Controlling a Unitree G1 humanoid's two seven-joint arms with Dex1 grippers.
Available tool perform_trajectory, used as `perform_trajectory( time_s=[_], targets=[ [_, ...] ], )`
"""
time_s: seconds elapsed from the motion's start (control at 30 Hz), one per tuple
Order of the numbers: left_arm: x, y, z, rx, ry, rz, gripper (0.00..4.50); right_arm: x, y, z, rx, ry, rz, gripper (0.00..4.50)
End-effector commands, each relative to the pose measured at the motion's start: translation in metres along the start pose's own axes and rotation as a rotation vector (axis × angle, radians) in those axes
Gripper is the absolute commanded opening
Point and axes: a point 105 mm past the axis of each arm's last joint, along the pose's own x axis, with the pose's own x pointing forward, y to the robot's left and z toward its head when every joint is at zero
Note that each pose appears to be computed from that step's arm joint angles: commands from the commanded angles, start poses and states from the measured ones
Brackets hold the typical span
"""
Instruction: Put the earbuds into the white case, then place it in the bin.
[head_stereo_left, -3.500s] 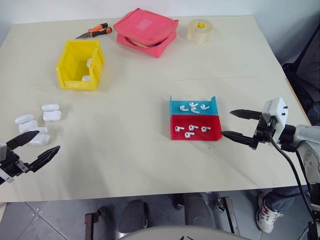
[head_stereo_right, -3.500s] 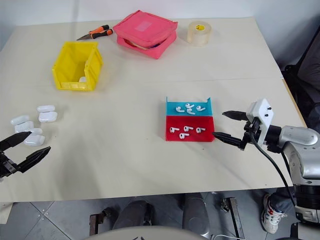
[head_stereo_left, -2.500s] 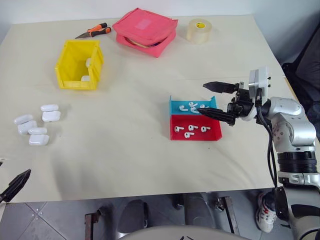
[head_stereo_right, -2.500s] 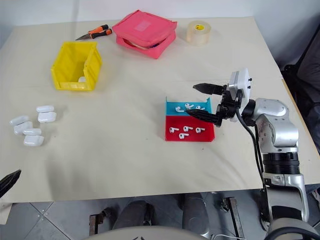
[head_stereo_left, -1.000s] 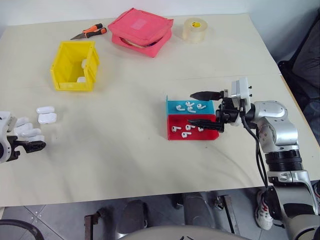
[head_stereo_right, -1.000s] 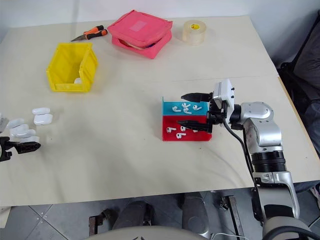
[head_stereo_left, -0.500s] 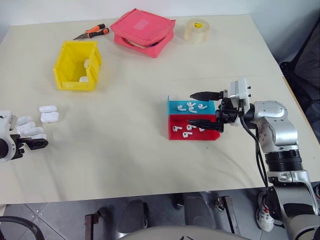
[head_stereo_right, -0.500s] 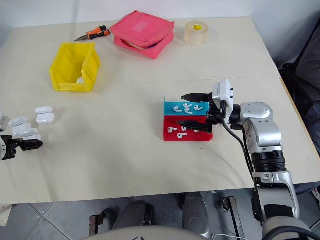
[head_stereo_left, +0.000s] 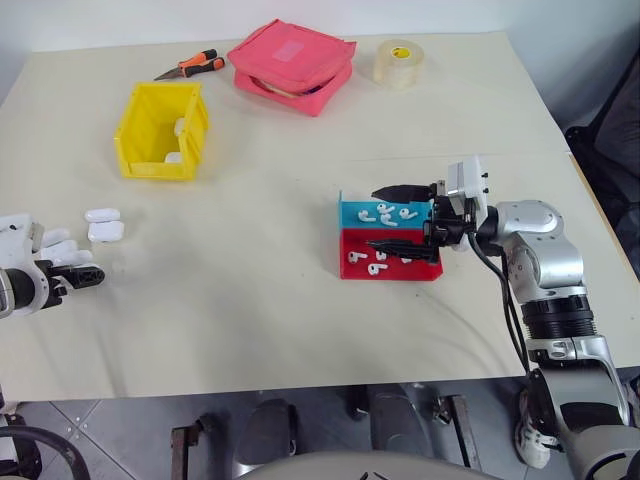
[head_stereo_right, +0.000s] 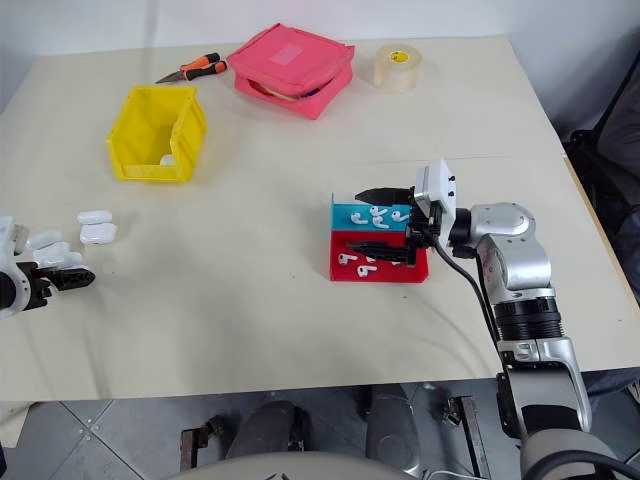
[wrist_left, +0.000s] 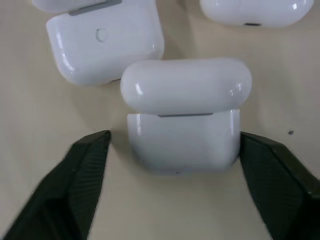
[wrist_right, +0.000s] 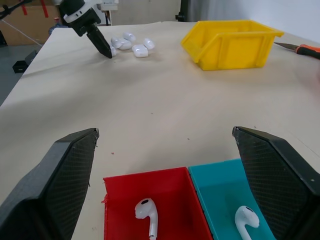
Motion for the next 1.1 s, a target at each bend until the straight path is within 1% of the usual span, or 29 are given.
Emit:
perform_trajectory(
  time_s=[0.03,0.07,0.2,0.27,0.33,0.43,0.47,0.5,0.57,0.67,0.8,0.9,1.03,1.1],
  targets=[
    [0.004,0.000,-0.007,-0.011,0.021,0.018,2.99,0.000,-0.003,0.011,-0.046,-0.021,-0.007,4.50],
    [0.003,-0.001,-0.007,-0.005,0.019,0.013,2.79,-0.001,-0.003,0.011,-0.047,-0.020,-0.009,4.50],
    [-0.002,-0.007,-0.005,0.022,-0.007,-0.012,2.79,-0.002,-0.004,0.011,-0.050,-0.015,-0.017,4.50],
    [-0.008,-0.018,0.001,0.088,-0.064,-0.055,2.79,-0.003,-0.005,0.011,-0.053,-0.013,-0.022,4.50],
    [-0.016,-0.037,0.011,0.173,-0.162,-0.125,2.79,-0.004,-0.006,0.012,-0.054,-0.011,-0.026,4.50],
    [-0.038,-0.088,0.021,0.329,-0.353,-0.351,2.79,-0.007,-0.006,0.012,-0.058,-0.003,-0.029,4.50],
    [-0.048,-0.106,0.022,0.389,-0.434,-0.439,2.79,-0.008,-0.006,0.012,-0.058,0.001,-0.031,4.50],
    [-0.056,-0.126,0.019,0.463,-0.485,-0.536,2.79,-0.010,-0.006,0.012,-0.057,0.010,-0.035,4.50],
    [-0.063,-0.145,0.012,0.542,-0.529,-0.634,2.79,-0.012,-0.005,0.011,-0.055,0.022,-0.040,4.50],
    [-0.072,-0.176,0.017,0.677,-0.698,-0.795,2.79,-0.016,-0.003,0.009,-0.048,0.061,-0.058,4.50],
    [-0.083,-0.205,0.015,0.835,-0.876,-0.988,2.79,-0.019,0.000,0.008,-0.048,0.089,-0.080,4.50],
    [-0.090,-0.232,0.016,0.892,-1.006,-1.175,2.79,-0.024,0.009,0.004,-0.066,0.151,-0.113,4.50],
    [-0.095,-0.249,0.011,0.928,-1.091,-1.374,2.79,-0.028,0.017,0.001,-0.073,0.223,-0.168,4.50],
    [-0.096,-0.253,0.012,0.938,-1.114,-1.441,2.79,-0.031,0.020,0.000,-0.075,0.258,-0.202,4.50]
  ],
)
